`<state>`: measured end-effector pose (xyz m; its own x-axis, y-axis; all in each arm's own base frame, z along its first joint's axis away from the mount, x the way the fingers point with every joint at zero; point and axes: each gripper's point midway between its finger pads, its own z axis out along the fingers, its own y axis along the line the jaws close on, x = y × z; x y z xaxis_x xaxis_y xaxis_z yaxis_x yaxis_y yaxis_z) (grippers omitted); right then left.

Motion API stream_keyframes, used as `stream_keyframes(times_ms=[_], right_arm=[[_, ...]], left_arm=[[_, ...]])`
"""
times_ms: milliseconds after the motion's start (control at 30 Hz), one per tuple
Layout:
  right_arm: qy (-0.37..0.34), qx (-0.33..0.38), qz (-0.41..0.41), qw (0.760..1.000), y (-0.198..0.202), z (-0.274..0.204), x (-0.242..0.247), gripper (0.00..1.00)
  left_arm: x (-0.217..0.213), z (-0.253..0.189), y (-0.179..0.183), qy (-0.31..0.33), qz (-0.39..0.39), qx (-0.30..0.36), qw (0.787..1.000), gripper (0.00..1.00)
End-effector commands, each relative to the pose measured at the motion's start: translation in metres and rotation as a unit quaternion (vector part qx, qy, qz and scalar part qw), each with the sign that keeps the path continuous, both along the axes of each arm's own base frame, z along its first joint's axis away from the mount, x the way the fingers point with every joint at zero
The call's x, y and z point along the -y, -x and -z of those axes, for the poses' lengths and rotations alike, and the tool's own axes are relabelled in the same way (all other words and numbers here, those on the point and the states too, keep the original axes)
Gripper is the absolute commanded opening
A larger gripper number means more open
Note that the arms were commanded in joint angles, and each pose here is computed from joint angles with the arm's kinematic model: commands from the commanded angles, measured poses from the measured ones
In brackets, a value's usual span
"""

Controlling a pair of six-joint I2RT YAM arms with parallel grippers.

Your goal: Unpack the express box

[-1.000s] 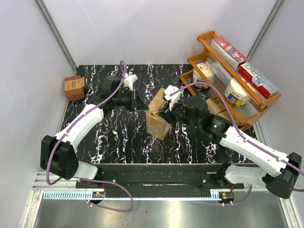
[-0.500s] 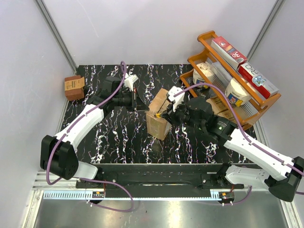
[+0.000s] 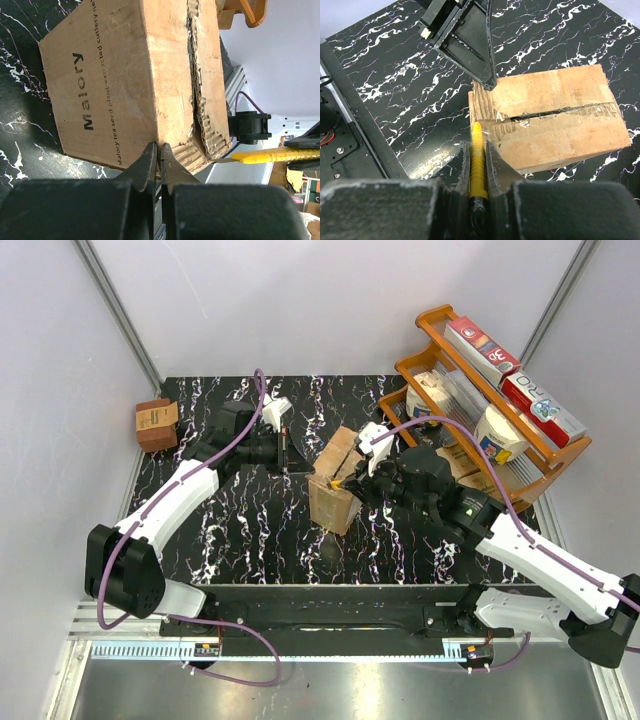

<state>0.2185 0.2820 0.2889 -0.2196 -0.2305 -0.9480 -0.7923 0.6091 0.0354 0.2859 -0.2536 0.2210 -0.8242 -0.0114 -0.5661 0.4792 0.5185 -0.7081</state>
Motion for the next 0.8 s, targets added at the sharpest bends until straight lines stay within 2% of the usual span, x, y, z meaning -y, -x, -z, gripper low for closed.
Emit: stream_keyframes(times_ms=[0, 767], right_arm=[[0.086, -0.071, 0.011, 0.994, 0.023, 0.046, 0.032, 0.0], [0.08, -0.052, 0.043, 0.995, 0.022, 0.034, 0.049, 0.0]], left_arm=[[-0.011, 0.0, -0.021, -0.013, -0.034, 0.039, 0.999, 0.0], [-0.004, -0.011, -0.018, 0.011, -0.018, 0.04, 0.999, 0.0]])
